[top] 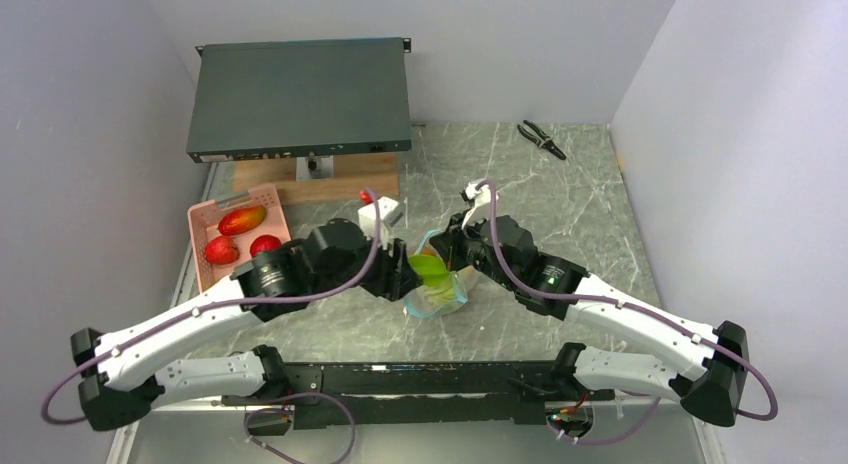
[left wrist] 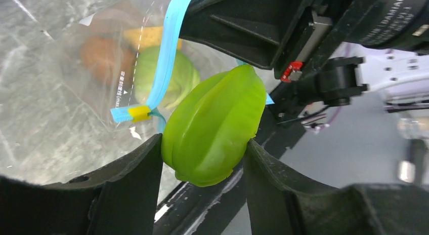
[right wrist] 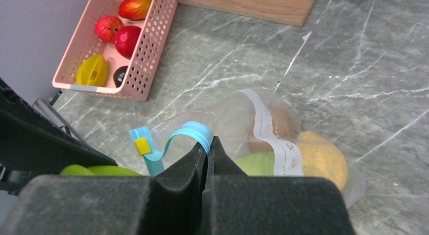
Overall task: Place the food in the zip-top bag and seal the zipper
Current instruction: Place the fake vegetable in the zipper food storage bag.
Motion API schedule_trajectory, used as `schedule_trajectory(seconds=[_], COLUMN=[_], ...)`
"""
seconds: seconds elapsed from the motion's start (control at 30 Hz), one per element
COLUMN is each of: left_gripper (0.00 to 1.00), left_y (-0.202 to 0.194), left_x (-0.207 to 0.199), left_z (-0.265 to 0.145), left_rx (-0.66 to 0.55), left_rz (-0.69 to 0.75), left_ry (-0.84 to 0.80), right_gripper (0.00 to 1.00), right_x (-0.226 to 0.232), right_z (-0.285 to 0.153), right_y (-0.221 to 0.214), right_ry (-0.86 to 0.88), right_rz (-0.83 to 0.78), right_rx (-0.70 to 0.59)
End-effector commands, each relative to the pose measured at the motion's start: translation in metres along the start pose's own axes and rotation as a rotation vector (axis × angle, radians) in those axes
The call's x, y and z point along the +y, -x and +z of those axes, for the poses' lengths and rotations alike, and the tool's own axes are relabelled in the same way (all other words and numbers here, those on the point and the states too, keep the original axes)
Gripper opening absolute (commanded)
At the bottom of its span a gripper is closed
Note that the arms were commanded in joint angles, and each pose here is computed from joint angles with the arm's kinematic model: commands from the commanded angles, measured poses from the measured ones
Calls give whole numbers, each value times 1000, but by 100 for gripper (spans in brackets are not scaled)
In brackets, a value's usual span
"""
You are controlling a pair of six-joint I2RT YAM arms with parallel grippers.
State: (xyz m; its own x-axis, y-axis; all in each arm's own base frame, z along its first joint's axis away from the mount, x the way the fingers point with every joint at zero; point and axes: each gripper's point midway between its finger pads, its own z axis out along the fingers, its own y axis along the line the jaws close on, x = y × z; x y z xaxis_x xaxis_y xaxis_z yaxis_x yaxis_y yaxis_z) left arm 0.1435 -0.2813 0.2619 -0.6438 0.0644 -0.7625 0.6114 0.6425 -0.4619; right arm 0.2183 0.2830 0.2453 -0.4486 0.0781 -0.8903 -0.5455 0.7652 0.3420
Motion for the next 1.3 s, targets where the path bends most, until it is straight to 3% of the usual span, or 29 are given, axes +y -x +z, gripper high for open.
schedule_trajectory(seconds=[0.0,0.27,0.7,0.93,1.07,1.27], left_gripper=[27,29,29,44,68,85], left_y=[15,18,12,10,4,2], left_x=[12,11,48,43,38,34], left_z=[6,29,54,67,76,70], left_rx=[-16,51,-137,-179,-135,-98], left_rz=[108,200,49,-12,-40,-54], left_ry=[222,436,706,647,603,571], right_gripper=[0,0,0,0,0,0], right_x=[15,16,21,25,25,22], right_z=[-7,-6,-6,-4,-5,-6], right_y=[37,35,34,30,31,29], right_ry=[49,53,82,102,102,90], right_rz=[58,58,95,107,109,102], right_rx=[-113,-109,-107,-95,-98,-96])
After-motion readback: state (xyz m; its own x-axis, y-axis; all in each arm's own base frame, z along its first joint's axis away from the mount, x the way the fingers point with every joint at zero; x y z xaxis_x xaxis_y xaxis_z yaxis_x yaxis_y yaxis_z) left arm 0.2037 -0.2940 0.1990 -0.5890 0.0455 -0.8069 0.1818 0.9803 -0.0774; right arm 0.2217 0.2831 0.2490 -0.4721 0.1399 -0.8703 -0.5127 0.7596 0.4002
